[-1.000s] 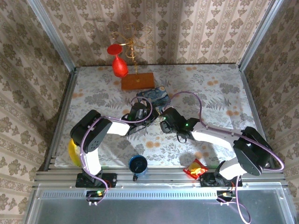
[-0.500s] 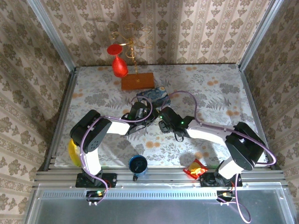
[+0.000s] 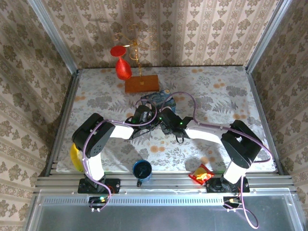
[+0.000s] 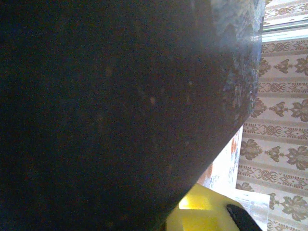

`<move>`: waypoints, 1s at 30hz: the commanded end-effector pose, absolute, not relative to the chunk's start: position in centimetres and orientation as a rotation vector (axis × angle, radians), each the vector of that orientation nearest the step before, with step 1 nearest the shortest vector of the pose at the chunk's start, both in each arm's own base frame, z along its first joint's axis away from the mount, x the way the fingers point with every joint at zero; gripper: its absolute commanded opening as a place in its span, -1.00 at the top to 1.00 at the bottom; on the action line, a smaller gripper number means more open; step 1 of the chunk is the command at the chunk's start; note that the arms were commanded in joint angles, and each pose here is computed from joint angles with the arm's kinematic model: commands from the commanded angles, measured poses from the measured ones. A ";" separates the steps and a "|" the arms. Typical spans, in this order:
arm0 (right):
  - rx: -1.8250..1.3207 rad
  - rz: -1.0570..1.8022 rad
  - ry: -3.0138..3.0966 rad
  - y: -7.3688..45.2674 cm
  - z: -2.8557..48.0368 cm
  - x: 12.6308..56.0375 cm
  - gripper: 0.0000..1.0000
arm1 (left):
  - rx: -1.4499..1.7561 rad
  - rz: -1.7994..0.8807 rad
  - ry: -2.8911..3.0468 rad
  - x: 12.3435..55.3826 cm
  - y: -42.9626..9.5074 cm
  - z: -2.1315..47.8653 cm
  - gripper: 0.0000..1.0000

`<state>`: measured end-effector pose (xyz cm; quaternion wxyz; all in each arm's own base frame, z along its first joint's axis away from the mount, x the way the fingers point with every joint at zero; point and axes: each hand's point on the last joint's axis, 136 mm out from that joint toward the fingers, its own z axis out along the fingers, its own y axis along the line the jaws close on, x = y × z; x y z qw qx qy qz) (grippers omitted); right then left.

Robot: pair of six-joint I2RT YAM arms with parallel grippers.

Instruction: Unlock the padlock with the key

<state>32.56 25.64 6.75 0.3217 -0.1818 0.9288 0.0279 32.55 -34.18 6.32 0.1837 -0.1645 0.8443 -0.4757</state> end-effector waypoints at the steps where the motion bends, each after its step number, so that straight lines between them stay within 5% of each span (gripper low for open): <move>1: -0.487 -0.012 2.405 25.6 7.2 33.3 0.27 | -0.456 -1.336 2.424 32.0 -33.9 6.0 0.97; 30: -0.516 -0.136 2.281 27.4 7.2 35.8 0.35 | -0.468 -1.353 2.433 31.9 -34.1 5.5 0.97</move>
